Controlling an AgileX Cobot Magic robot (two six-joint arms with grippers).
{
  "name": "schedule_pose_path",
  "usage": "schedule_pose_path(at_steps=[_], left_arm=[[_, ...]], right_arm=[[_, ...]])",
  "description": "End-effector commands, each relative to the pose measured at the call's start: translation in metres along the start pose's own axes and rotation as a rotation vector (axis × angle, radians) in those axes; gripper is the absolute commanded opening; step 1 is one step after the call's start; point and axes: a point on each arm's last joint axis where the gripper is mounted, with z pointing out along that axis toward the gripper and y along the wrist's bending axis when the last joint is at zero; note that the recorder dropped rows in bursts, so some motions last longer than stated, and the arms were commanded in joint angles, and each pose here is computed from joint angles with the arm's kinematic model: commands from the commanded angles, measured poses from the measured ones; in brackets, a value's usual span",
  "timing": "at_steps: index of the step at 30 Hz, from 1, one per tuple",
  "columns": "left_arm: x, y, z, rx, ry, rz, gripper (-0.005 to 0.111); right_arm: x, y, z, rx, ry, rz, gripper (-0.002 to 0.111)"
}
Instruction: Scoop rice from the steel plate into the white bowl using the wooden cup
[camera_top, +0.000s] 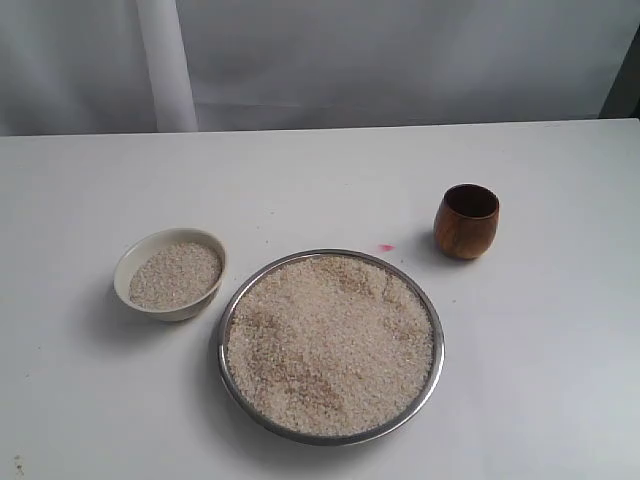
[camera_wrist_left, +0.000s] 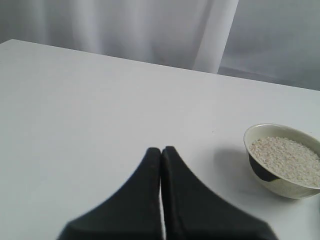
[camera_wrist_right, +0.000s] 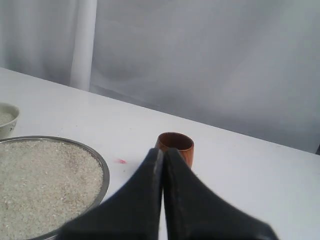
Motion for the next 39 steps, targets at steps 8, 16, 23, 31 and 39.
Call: schedule_pose_path(at_steps=[8, 16, 23, 31, 39], left_arm=[[-0.001, -0.001, 0.0, 0.01, -0.007, -0.005, 0.0], [-0.001, -0.001, 0.0, 0.01, -0.007, -0.005, 0.0], [-0.001, -0.001, 0.0, 0.01, -0.007, -0.005, 0.0], [-0.001, -0.001, 0.0, 0.01, -0.007, -0.005, 0.0], [-0.001, -0.001, 0.0, 0.01, -0.007, -0.005, 0.0]], right_arm=[[0.001, 0.0, 0.0, 0.001, 0.002, 0.0, 0.0], [0.001, 0.0, 0.0, 0.001, 0.002, 0.0, 0.0], [0.0, 0.0, -0.001, -0.004, 0.028, -0.071, 0.0], [-0.036, -0.006, 0.003, -0.016, 0.046, -0.075, 0.0], [-0.058, -0.013, 0.036, -0.024, 0.156, -0.067, 0.0]])
